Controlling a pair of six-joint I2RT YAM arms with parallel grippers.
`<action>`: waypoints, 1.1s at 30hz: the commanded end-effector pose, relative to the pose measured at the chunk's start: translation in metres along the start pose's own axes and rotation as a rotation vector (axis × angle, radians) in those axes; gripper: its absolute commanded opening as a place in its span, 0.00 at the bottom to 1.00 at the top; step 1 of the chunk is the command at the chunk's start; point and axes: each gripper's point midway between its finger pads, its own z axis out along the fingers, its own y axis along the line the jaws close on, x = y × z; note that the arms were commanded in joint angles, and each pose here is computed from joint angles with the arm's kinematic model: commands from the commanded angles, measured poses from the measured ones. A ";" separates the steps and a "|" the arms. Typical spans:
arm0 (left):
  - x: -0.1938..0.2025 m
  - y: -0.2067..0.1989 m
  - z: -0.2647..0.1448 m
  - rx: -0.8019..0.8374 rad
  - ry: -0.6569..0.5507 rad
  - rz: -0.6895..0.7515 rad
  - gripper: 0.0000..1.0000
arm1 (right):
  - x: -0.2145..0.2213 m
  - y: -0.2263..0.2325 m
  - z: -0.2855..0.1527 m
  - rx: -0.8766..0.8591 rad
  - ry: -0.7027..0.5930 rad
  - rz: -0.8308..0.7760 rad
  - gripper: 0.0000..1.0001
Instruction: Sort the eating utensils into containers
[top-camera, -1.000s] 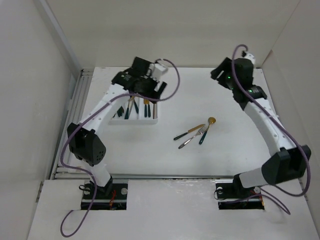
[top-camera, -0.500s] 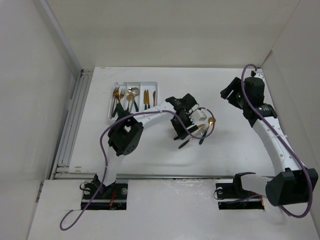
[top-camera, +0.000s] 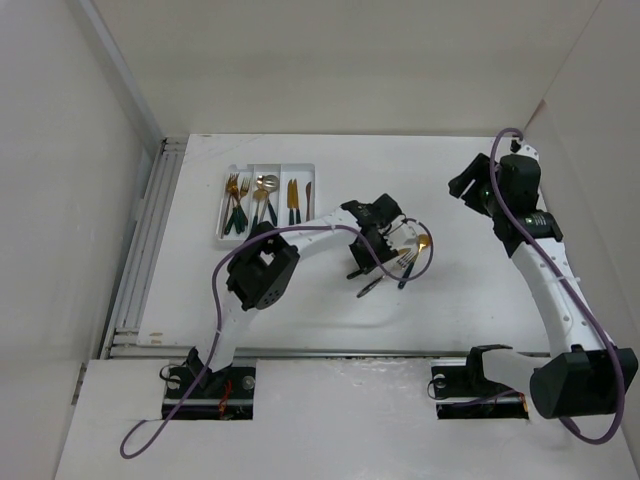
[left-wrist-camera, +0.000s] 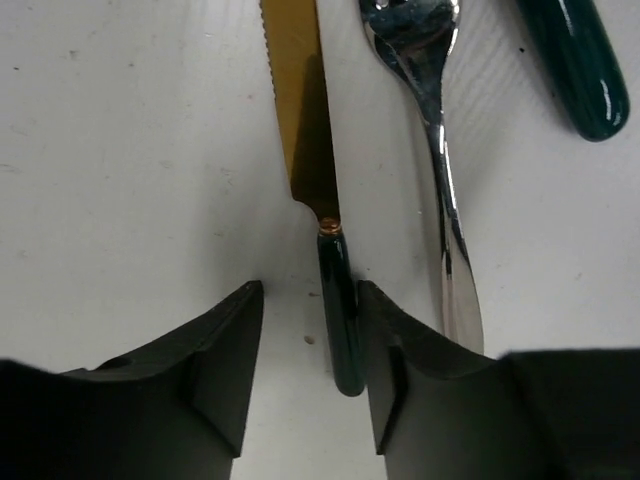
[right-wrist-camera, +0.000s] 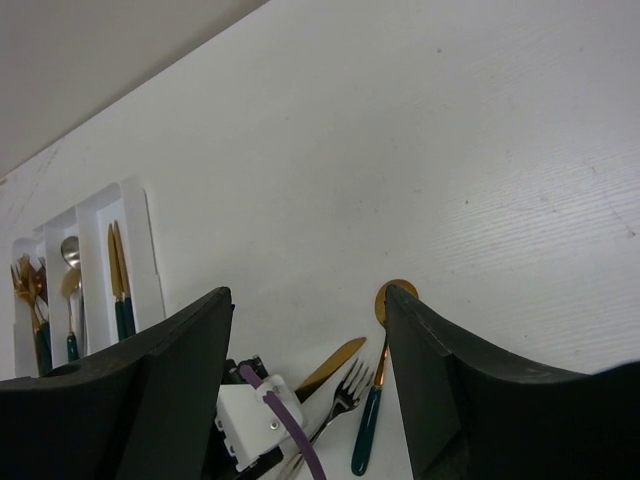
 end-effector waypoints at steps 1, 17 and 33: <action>0.008 0.002 0.012 -0.029 0.039 -0.025 0.37 | -0.006 0.000 -0.004 -0.012 -0.024 -0.014 0.68; -0.036 0.084 -0.057 -0.144 -0.179 -0.312 0.00 | -0.007 -0.004 0.004 -0.009 -0.014 -0.015 0.68; 0.031 0.225 -0.163 -0.322 -0.433 -0.877 0.00 | 0.006 -0.011 0.010 0.020 0.015 0.040 0.67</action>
